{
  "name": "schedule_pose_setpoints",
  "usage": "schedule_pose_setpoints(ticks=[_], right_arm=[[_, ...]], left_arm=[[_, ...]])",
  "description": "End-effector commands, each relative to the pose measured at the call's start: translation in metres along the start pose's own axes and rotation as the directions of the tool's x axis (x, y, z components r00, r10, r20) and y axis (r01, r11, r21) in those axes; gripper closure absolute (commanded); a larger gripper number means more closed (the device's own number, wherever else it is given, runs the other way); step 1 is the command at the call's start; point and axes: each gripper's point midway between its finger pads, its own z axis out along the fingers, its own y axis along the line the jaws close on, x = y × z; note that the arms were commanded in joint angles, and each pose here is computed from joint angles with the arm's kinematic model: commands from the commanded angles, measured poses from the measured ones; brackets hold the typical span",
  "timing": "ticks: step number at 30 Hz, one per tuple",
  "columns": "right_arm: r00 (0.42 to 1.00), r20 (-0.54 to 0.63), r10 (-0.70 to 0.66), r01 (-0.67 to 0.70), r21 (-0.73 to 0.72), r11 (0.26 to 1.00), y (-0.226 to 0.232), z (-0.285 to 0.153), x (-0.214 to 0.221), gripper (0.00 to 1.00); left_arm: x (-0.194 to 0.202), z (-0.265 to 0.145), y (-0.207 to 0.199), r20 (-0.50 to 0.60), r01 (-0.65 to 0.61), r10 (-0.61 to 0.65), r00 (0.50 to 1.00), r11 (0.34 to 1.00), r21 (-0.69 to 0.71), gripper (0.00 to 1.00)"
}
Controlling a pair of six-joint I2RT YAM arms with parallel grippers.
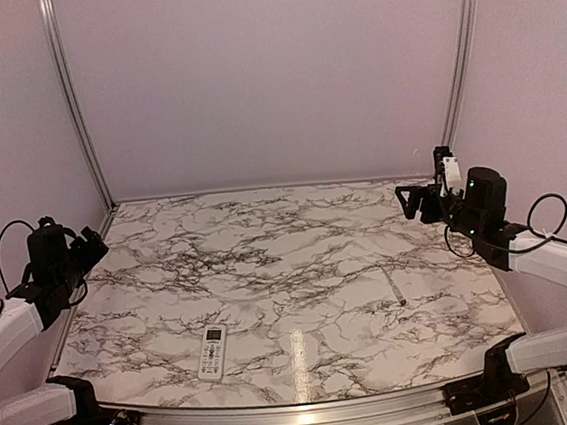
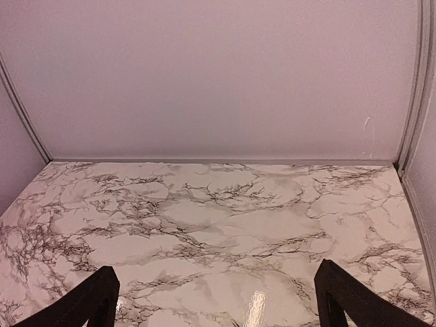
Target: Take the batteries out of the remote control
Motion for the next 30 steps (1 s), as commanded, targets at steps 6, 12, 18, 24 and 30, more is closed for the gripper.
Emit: schedule_pose_setpoints(ticks=[6,12,18,24,30], right_arm=[[0.971,-0.197,0.134,-0.161,-0.131,0.978,0.028,-0.011,0.037,0.01],[0.954,-0.254,0.160,-0.199,-0.139,0.970,0.035,-0.029,0.051,0.02],[0.955,-0.247,0.164,-0.205,-0.149,0.967,0.042,-0.053,0.052,0.01],[0.951,-0.239,0.198,-0.233,-0.128,0.964,0.039,-0.072,0.054,0.02],[0.949,-0.226,0.222,-0.251,-0.110,0.962,0.036,-0.082,0.058,0.02]], left_arm=[[0.034,-0.044,-0.048,-0.095,-0.027,0.050,0.994,0.973,0.228,0.01],[0.066,-0.058,-0.056,-0.168,-0.060,0.112,0.979,0.956,0.288,0.01],[0.100,-0.071,-0.062,-0.276,-0.055,0.166,0.947,0.928,0.368,0.01],[0.133,-0.085,-0.069,-0.356,-0.037,0.197,0.914,0.911,0.411,0.02],[0.160,-0.101,-0.084,-0.396,-0.088,0.284,0.873,0.891,0.445,0.04]])
